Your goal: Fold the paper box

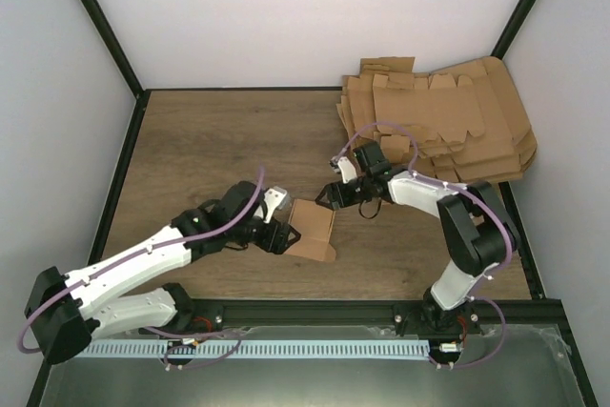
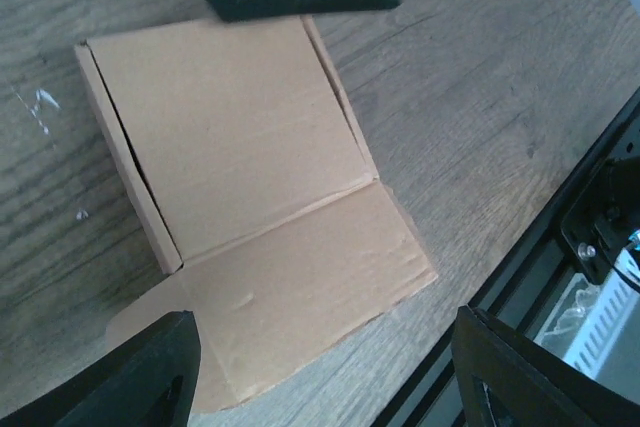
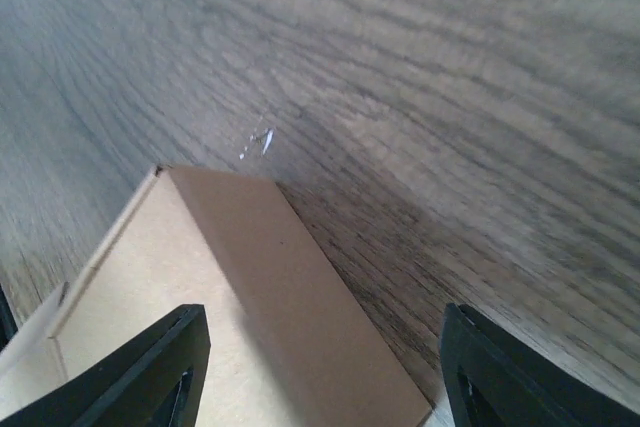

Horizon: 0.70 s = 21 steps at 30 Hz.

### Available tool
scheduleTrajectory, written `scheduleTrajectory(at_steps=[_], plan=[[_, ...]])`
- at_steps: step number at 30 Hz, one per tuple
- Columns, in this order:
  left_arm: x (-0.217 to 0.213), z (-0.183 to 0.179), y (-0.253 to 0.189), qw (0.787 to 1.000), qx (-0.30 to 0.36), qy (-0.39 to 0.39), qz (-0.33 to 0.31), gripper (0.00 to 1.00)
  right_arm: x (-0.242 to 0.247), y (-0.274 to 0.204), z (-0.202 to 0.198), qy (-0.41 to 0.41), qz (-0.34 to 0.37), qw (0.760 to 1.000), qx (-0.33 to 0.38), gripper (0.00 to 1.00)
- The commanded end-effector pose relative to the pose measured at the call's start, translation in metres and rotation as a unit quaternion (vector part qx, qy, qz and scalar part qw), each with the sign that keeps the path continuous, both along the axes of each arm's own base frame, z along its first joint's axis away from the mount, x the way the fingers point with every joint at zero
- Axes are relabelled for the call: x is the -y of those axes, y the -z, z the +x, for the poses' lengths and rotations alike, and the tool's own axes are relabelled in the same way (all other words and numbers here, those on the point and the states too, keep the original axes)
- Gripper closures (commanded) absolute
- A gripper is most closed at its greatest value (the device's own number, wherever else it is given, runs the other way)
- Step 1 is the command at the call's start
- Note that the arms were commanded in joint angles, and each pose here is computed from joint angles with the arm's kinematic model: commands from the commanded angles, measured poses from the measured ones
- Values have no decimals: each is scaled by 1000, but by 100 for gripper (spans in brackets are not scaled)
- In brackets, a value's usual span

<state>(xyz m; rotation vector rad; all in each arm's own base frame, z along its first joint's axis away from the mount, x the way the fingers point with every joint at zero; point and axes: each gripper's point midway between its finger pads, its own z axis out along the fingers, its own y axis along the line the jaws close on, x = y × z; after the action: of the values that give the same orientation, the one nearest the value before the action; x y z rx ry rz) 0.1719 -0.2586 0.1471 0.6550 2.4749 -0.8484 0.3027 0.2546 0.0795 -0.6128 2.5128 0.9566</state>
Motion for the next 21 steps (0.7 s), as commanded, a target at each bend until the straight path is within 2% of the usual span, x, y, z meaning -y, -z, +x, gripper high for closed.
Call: scheduleTrajectory(at_steps=[1, 6, 11, 14, 17, 21], plan=[[5, 8, -14, 994, 105, 26, 22, 28, -14, 0, 5, -44, 46, 998, 7, 34], [15, 8, -20, 981, 175, 59, 55, 26, -6, 10, 9, -40, 77, 996, -20, 39], [18, 23, -34, 969, 225, 59, 85, 25, -3, 31, 14, -38, 83, 994, -56, 48], [26, 29, -47, 968, 231, 58, 83, 25, -2, 39, 20, -35, 106, 991, -80, 53], [32, 39, -64, 969, 231, 39, 75, 25, -2, 42, 30, -33, 118, 989, -85, 55], [33, 56, -91, 975, 221, 16, 27, 23, -5, 43, 37, -39, 123, 988, -84, 55]])
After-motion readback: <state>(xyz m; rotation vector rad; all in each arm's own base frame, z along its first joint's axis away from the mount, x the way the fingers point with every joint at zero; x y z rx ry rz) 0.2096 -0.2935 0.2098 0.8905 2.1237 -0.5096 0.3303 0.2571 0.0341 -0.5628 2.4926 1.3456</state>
